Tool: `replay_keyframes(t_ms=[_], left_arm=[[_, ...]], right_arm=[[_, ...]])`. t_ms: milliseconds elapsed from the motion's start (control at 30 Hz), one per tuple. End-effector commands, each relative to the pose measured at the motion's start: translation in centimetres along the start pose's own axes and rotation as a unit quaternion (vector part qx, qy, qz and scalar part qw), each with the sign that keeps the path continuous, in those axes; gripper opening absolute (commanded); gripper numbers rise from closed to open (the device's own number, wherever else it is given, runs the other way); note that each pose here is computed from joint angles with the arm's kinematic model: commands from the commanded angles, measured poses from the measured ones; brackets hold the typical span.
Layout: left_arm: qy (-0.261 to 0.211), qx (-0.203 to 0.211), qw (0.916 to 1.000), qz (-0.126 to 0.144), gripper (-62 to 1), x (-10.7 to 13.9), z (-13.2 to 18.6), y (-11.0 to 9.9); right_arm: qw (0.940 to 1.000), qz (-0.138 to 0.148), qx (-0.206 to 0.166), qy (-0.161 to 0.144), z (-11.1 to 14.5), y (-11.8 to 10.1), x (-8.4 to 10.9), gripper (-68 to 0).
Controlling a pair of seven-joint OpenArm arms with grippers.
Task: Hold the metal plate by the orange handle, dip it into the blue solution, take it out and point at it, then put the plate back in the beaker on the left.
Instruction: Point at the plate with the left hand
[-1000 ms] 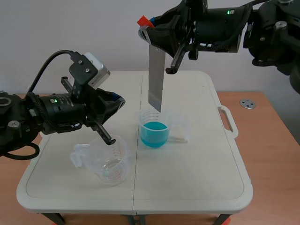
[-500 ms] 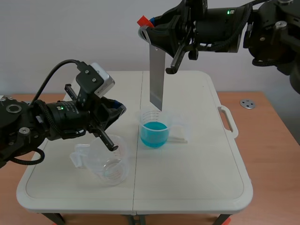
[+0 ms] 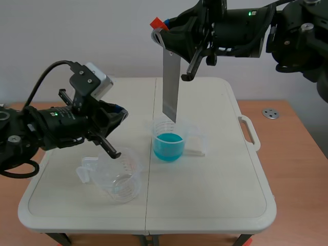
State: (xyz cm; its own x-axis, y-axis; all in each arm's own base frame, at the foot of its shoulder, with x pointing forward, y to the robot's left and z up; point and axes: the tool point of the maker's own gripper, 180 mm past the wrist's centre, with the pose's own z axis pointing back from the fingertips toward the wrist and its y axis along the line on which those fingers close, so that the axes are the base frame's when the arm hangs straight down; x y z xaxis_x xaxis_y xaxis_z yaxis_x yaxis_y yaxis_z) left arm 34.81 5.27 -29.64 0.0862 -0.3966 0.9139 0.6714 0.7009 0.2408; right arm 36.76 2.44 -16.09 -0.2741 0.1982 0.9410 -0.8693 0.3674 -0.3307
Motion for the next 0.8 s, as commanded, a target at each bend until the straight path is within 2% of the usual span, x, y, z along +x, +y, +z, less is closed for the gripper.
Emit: replay_keyframes(t_ms=[0, 133, 300, 500, 633, 767], left_arm=[[-0.019, 0.022, 0.9995, -0.011, -57.7, 1.5, 1.3, 2.1], [-0.012, 0.063, 0.9978, -0.019, -57.7, 1.4, 4.3, 5.0], [0.023, 0.128, 0.9910, -0.033, -57.7, -0.2, 8.8, 8.7], [0.097, 0.225, 0.9686, -0.044, -57.7, -4.3, 15.0, 12.7], [0.154, 0.261, 0.9523, -0.038, -57.7, -7.7, 19.0, 13.1], [0.219, 0.257, 0.9411, -0.023, -57.7, -11.5, 22.4, 10.8]], right_arm=[[0.9997, 0.013, -0.005, -0.022, 0.0, -0.9, 1.7, -66.2], [0.9997, 0.013, -0.005, -0.022, 0.0, -0.9, 1.7, -66.2], [0.9997, 0.013, -0.005, -0.022, 0.0, -0.9, 1.7, -66.2], [0.9997, 0.013, -0.005, -0.022, 0.0, -0.9, 1.7, -66.2], [0.9997, 0.013, -0.005, -0.022, 0.0, -0.9, 1.7, -66.2], [0.9997, 0.013, -0.005, -0.022, 0.0, -0.9, 1.7, -66.2]])
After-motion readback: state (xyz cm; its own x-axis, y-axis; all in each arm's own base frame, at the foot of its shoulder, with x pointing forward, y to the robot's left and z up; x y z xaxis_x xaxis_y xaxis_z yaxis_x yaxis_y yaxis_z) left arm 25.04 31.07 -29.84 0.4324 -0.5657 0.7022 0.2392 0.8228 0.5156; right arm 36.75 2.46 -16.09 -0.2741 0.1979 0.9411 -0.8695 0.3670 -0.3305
